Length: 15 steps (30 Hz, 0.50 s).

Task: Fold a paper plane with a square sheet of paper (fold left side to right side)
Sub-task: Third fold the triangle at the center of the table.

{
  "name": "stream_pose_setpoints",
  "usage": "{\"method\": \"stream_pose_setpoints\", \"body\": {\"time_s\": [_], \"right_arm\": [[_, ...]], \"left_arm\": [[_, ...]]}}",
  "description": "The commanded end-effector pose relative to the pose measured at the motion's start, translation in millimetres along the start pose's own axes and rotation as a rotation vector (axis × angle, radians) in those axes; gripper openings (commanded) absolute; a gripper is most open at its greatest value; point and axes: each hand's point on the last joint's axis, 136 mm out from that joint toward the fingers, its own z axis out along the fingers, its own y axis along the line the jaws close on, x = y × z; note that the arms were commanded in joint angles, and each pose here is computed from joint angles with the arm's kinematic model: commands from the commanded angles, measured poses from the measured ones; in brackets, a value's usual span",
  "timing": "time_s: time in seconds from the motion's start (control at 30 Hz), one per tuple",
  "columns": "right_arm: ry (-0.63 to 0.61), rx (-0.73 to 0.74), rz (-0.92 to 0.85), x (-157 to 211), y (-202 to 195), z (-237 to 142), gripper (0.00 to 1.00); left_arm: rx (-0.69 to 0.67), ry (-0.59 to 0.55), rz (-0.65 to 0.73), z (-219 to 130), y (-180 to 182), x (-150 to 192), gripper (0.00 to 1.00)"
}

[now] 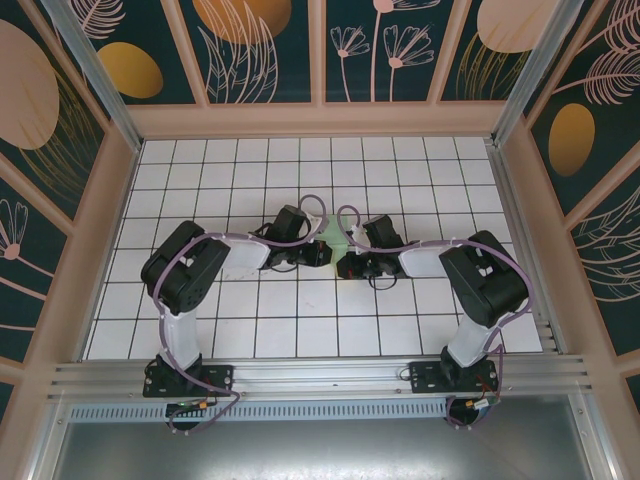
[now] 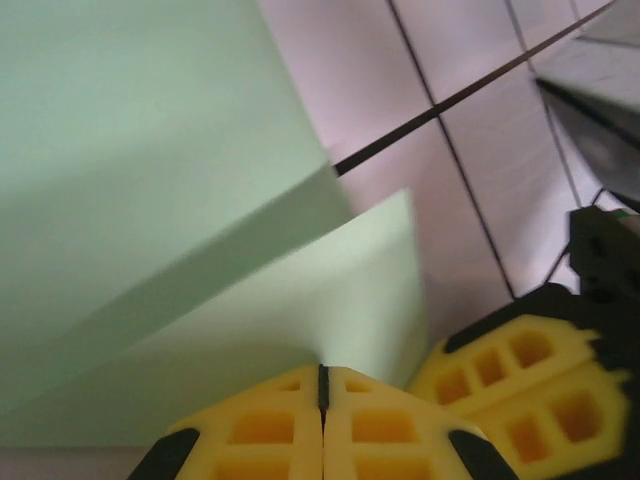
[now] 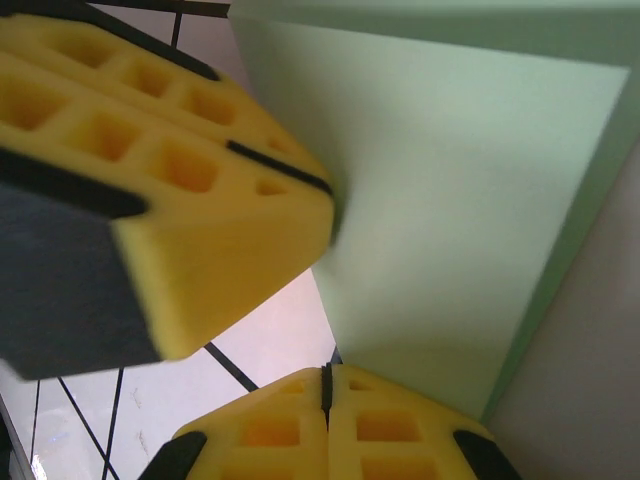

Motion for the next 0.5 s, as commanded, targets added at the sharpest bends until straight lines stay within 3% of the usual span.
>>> {"method": "stream_pose_setpoints", "body": {"time_s": [0.0,0.23,0.47], "right_arm": [[0.148,0.091,0.090,45.3,-27.6,5.8,0.00],[0.119,0.080,0.077,36.5,-16.6,-4.6,0.00],[-0.038,0.045,0.071,-11.1,19.6,-36.8,0.00]], "left_arm": [[-0.048,-0.032,0.000,5.9,11.0,-14.4,0.08],[-0.137,0.019,-0.028,14.7,37.3,4.5,0.08],[-0.175,0.052,-0.045,19.3,50.1,16.4,0.08]]}}
